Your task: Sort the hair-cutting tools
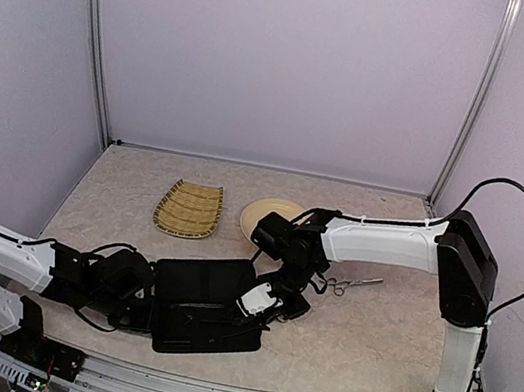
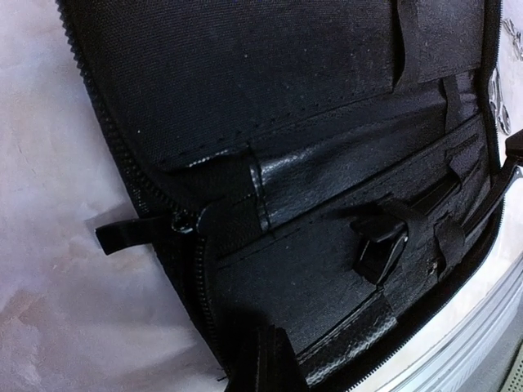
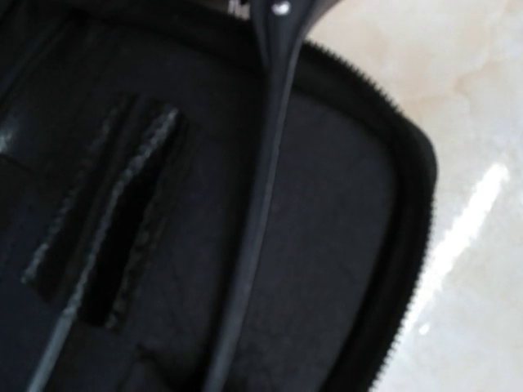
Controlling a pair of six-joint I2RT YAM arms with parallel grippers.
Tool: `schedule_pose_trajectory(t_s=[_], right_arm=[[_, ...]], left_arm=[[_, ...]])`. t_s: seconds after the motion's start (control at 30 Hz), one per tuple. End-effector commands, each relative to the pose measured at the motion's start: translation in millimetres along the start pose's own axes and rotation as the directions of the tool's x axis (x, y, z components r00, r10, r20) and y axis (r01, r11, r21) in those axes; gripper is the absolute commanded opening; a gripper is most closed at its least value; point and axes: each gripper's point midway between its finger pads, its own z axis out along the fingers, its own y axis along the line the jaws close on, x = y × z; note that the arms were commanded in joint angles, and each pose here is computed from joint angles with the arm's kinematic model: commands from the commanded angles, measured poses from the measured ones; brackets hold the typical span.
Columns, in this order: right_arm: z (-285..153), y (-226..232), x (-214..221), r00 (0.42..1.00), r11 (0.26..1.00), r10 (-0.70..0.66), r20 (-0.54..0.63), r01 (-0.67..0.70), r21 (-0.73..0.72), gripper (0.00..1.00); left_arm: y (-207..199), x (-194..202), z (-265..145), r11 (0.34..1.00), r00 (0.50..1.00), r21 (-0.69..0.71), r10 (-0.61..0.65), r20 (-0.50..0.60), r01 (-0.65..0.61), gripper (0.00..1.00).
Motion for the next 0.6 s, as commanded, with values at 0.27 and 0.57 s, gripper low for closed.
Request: schedule_pose_trajectory(t_s=[0.27, 0.57], right_arm=[[23.3, 1.9, -9.9, 0.998, 1.0, -0.024, 0.06, 0.025, -0.007, 0.0], [32.1, 0.2, -16.8, 0.995, 1.0, -0.023, 0.098, 0.024, -0.009, 0.0]], left_arm=[[20.4, 20.5, 16.2, 0.999, 0.998, -0.05, -0.006, -0.062, 0.002, 0.0], [19.5, 22.9, 19.0, 0.999, 0.997, -0.049, 0.004, -0.078, -0.008, 0.0]])
